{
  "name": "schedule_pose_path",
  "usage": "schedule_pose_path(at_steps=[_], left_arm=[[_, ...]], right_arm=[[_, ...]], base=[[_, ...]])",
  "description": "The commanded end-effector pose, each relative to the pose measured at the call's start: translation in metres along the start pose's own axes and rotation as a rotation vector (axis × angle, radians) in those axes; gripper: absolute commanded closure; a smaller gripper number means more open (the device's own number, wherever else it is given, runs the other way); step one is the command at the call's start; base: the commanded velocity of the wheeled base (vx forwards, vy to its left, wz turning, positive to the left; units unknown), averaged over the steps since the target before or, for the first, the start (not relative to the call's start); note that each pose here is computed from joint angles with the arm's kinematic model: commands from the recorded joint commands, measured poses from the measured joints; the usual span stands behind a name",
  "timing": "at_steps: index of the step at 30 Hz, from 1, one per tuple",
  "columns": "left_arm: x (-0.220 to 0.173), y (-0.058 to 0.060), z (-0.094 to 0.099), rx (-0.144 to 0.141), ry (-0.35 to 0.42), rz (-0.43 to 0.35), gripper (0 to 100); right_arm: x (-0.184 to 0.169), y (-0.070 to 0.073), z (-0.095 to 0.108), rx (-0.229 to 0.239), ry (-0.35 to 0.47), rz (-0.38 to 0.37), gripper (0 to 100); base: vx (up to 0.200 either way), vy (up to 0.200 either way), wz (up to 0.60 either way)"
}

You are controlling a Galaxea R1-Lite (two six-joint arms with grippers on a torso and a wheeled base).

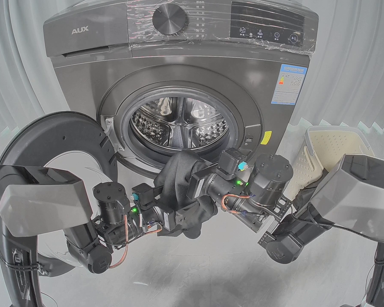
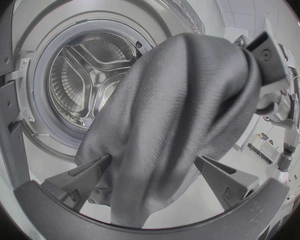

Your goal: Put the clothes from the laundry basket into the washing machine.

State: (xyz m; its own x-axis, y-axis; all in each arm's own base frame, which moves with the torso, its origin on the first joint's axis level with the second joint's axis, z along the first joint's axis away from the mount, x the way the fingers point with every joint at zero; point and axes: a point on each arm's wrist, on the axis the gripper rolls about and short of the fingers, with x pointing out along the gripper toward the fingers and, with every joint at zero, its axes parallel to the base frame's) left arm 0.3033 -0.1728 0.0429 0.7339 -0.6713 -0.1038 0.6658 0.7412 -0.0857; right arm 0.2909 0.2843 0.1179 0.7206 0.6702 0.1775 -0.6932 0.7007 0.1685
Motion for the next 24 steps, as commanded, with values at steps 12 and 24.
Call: schedule_pose_path(at_steps=[12, 24], left_arm=[[0.038, 0.027, -0.022, 0.0, -0.033, 0.084, 0], [0.038, 0.03, -0.016, 0.003, -0.053, 0.101, 100]], right_arm=[[-0.019, 0.02, 0.005, 0.008, 0.018, 0.036, 100], [-0.032, 0.011, 0.002, 0.002, 0.066, 0.006, 100]], base=[[0.0, 0.0, 0.0], [0.0, 0.0, 0.0]])
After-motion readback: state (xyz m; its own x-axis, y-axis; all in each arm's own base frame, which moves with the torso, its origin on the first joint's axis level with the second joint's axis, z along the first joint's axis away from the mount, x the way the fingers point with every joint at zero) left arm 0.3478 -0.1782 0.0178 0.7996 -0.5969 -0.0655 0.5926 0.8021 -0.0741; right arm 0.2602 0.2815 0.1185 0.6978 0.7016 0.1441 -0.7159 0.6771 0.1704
